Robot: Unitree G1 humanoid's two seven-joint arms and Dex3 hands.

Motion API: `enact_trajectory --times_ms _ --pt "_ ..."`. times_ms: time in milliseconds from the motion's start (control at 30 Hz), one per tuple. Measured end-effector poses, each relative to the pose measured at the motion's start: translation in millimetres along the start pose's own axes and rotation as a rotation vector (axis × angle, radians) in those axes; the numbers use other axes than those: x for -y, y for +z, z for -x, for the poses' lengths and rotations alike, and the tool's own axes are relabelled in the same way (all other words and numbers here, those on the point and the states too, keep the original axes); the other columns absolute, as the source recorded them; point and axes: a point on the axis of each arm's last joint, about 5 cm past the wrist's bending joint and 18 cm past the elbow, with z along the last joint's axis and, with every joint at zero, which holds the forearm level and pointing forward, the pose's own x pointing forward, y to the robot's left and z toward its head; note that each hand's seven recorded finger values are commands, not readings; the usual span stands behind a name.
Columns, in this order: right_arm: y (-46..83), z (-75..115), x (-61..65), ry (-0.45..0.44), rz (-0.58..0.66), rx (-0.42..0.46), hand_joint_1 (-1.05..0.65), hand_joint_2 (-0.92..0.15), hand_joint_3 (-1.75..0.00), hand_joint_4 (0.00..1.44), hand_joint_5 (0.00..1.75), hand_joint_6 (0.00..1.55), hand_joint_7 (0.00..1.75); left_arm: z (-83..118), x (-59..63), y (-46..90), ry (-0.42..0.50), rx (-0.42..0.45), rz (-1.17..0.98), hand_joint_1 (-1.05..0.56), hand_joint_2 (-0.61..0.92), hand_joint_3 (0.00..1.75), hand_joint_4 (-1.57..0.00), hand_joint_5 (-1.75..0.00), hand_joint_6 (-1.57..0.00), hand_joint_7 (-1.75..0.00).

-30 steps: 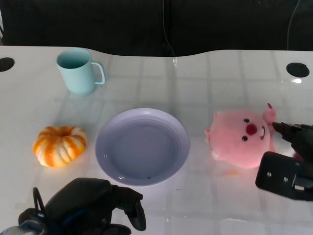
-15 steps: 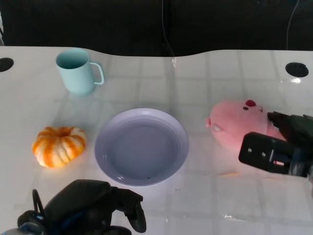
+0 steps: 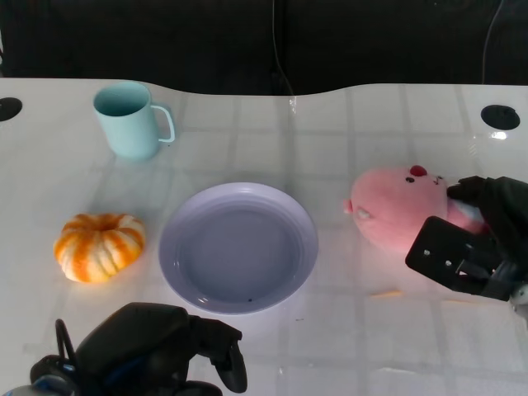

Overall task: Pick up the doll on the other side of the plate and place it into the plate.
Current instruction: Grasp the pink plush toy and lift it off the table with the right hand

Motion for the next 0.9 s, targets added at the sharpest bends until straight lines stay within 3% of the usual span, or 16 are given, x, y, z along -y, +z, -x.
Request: enact_trajectory --times_ms 133,233,333,400,500,533,567,633,733,900 --pt "3.3 -3.0 2.9 0.014 0.029 -0.014 -0.28 -0.8 -0.42 0.8 1.23 1.11 0.29 0.0 0.1 0.0 0.0 -0.003 -0.005 -0.23 0.92 0.23 -0.74 -1.37 -0.85 -0.78" --pt "5.6 -3.4 5.0 0.019 0.051 -0.009 -0.3 -0.86 -0.34 0.82 0.94 1.16 0.12 0.1 0.1 0.0 0.0 -0.003 -0.005 -0.23 0.92 0.23 -0.74 -1.35 -0.85 -0.78" --pt "7.3 -3.2 8.6 0.036 0.057 -0.013 -0.29 -0.91 -0.29 0.84 1.03 1.2 0.1 0.5 0.3 -0.1 0.0 -0.004 -0.003 -0.23 0.92 0.23 -0.74 -1.36 -0.85 -0.77" --pt "7.6 -2.5 11.0 0.037 0.042 -0.014 -0.27 -0.89 -0.31 0.82 1.25 1.24 0.1 1.2 0.2 0.3 0.002 -0.003 -0.002 -0.23 0.92 0.24 -0.74 -1.36 -0.85 -0.77" --pt "6.9 -0.1 12.9 0.034 -0.007 -0.025 -0.29 -0.88 -0.38 0.83 1.28 1.26 0.13 2.2 -1.5 2.7 0.01 0.006 -0.003 -0.23 0.92 0.24 -0.73 -1.36 -0.84 -0.77" --pt "7.1 0.6 13.7 0.03 -0.032 -0.027 -0.28 -0.8 -0.52 0.81 1.49 1.16 0.48 2.6 -2.0 3.1 0.009 0.003 -0.002 -0.24 0.92 0.24 -0.73 -1.36 -0.84 -0.77" --pt "7.3 1.3 14.4 0.025 -0.055 -0.029 -0.28 -0.72 -0.66 0.79 1.64 0.96 0.96 2.7 -2.2 3.1 0.007 -0.001 0.0 -0.24 0.92 0.24 -0.73 -1.36 -0.84 -0.77" --pt "7.7 2.3 16.6 0.007 -0.103 -0.024 -0.27 -0.54 -1.0 0.87 1.72 0.81 1.51 3.1 -2.5 2.8 0.003 -0.006 0.0 -0.24 0.92 0.24 -0.73 -1.37 -0.84 -0.77" --pt "11.0 4.4 19.3 -0.013 -0.174 0.007 -0.23 -0.38 -1.31 0.93 1.74 0.79 1.72 3.5 -2.9 2.4 0.003 -0.008 -0.005 -0.24 0.92 0.24 -0.73 -1.37 -0.84 -0.78" --pt "23.7 4.3 33.2 -0.036 -0.312 0.067 -0.21 -0.27 -1.52 0.96 1.75 0.82 1.75 3.4 -3.0 2.4 0.001 -0.004 -0.012 -0.24 0.92 0.23 -0.74 -1.38 -0.84 -0.79"
